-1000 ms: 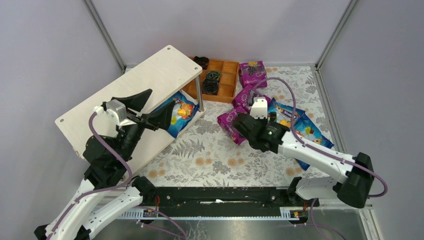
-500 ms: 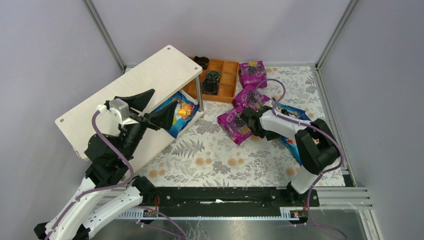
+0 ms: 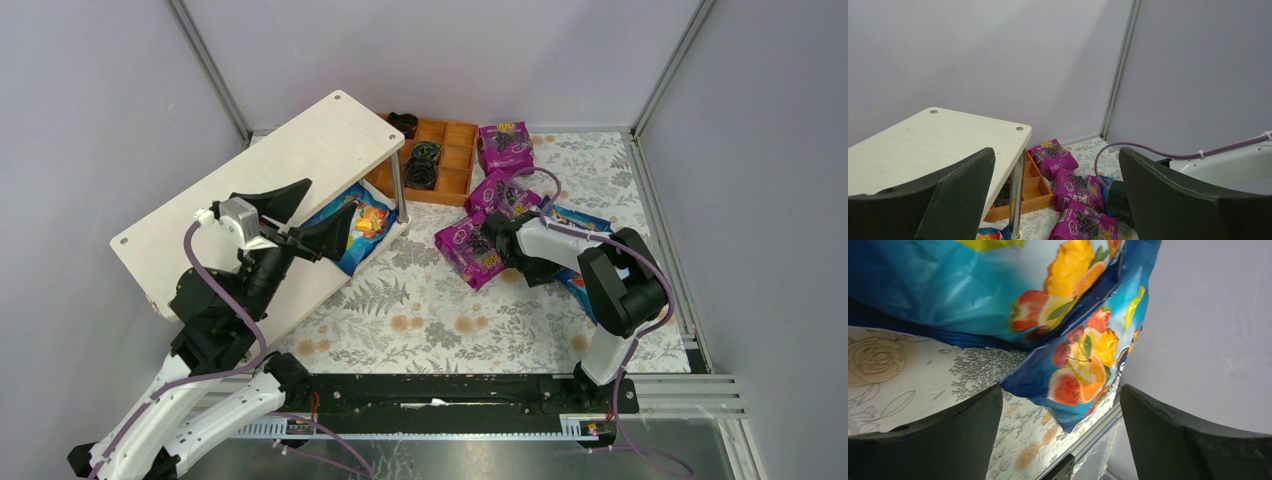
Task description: Place and organize the candy bags onto the shelf
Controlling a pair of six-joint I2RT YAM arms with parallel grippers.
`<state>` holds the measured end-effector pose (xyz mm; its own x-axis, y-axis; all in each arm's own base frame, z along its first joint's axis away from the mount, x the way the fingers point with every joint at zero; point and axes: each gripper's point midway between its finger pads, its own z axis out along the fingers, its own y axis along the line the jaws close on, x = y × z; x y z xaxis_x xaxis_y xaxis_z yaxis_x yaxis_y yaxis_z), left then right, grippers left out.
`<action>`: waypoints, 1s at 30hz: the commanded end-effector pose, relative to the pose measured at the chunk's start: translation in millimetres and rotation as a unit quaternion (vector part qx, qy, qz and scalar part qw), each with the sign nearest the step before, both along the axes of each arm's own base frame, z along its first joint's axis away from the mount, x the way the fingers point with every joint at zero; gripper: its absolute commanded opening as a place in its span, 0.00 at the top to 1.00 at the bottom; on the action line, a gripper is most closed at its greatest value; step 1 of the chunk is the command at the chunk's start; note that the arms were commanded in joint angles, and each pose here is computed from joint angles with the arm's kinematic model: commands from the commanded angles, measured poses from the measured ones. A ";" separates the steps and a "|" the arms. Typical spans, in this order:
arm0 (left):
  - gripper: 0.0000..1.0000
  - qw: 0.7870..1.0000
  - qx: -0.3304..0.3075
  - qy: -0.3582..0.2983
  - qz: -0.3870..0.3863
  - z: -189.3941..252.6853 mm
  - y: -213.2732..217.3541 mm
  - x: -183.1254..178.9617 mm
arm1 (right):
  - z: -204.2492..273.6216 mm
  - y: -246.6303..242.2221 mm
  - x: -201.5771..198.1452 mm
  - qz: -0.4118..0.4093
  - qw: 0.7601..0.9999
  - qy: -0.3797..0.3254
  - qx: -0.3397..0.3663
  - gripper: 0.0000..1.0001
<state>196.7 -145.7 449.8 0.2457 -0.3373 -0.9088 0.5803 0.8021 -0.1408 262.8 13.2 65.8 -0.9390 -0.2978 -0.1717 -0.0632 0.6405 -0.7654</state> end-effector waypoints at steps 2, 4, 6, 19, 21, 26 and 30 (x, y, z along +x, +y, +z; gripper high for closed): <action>0.01 1.000 -0.017 -0.012 -0.005 10.7 0.5 -3.3 | -7.7 15.8 10.6 0.012 0.999 0.011 0.039 0.06; 0.01 1.000 -0.017 -0.012 -0.006 10.8 0.0 -3.4 | -6.5 14.9 12.2 0.007 0.999 0.007 0.033 0.09; 0.01 1.000 -0.016 -0.011 -0.007 10.3 -0.7 -3.3 | -8.2 15.0 12.7 0.005 0.999 0.007 0.031 0.14; 0.01 1.000 -0.014 -0.008 -0.013 9.1 -4.5 -2.4 | -11.7 -5.8 16.5 -0.025 1.000 0.003 0.010 0.51; 0.01 1.000 -0.013 -0.008 -0.014 8.5 -5.0 -2.2 | -14.2 -3.2 17.0 -0.025 0.999 0.003 0.020 0.67; 0.01 1.000 -0.011 -0.006 -0.014 7.2 -6.1 -1.1 | -1.5 -1.1 17.1 -0.037 0.998 -0.037 0.045 0.96; 0.01 1.000 -0.009 -0.004 -0.018 6.2 -8.6 -0.5 | 28.4 4.2 18.7 -0.038 0.989 -0.101 0.099 1.00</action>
